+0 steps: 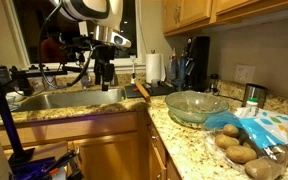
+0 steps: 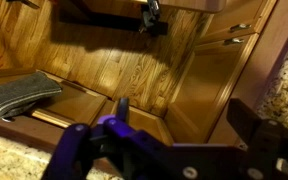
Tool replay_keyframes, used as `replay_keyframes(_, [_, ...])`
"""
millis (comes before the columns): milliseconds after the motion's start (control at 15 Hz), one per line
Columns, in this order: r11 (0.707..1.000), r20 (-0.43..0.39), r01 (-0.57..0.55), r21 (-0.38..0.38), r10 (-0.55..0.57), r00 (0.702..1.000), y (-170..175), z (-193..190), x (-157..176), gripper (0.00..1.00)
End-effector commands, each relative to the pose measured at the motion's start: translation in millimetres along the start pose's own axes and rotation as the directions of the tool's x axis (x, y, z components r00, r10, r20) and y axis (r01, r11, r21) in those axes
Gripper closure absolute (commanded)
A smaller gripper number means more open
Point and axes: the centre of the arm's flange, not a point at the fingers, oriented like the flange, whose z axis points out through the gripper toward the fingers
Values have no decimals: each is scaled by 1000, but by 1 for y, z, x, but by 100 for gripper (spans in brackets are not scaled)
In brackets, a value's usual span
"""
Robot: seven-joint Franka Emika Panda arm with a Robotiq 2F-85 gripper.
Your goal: Remove one potato from the plastic bag and put it in the glass bowl
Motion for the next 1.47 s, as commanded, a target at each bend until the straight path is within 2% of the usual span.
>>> replay_keyframes(0, [1000, 0, 0, 0, 0, 1000, 0, 0, 0, 0])
replay_keyframes(1400, [1000, -5, -7, -7, 7, 1000, 4, -2, 2, 0])
